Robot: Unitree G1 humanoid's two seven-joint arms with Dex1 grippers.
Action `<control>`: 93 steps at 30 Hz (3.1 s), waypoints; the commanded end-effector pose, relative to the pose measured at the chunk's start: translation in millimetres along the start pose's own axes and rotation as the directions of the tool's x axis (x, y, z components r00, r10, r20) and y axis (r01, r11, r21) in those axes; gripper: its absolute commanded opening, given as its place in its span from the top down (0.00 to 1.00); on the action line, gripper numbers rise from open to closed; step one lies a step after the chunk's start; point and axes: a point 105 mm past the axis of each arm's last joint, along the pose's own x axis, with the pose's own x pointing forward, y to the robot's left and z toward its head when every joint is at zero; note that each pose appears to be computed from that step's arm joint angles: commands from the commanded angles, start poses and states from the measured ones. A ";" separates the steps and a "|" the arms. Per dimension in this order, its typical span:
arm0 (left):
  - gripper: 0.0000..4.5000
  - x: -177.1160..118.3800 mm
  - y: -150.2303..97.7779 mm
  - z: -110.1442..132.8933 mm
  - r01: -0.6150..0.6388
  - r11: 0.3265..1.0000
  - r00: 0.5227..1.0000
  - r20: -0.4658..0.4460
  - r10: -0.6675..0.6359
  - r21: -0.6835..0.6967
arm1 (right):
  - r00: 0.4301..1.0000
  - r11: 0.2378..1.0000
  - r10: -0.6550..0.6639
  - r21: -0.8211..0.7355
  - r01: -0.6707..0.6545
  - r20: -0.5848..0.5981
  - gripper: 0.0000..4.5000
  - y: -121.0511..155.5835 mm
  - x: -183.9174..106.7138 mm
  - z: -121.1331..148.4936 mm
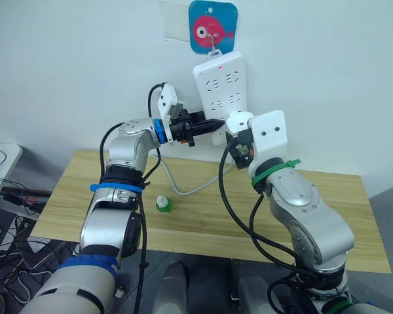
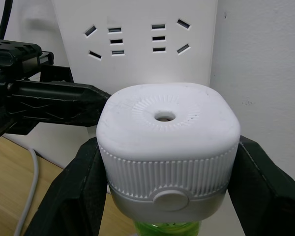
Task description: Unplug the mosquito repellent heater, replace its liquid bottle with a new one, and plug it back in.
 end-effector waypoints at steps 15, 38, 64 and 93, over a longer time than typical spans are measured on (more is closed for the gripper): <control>0.69 -4.9 22.6 5.2 -0.136 0.991 0.991 0.008 0.136 0.015 | 0.996 0.999 -0.017 0.036 0.014 0.084 0.35 -14.0 -34.0 24.3; 0.00 -93.7 -8.7 -11.0 -0.238 0.937 0.963 -0.064 0.262 0.256 | 0.975 0.814 -0.211 0.541 0.212 -0.064 0.35 -81.6 -53.4 -26.9; 0.00 20.4 -143.6 -50.1 -0.025 0.947 0.985 0.169 -0.030 0.319 | 0.988 0.295 -0.123 0.947 0.127 -0.095 0.35 -54.3 -41.0 -34.6; 0.00 -11.7 -143.1 -72.1 0.055 0.942 0.994 0.069 -0.082 0.332 | 0.938 0.592 0.319 0.802 -0.087 -0.134 0.35 -137.9 -50.6 -81.5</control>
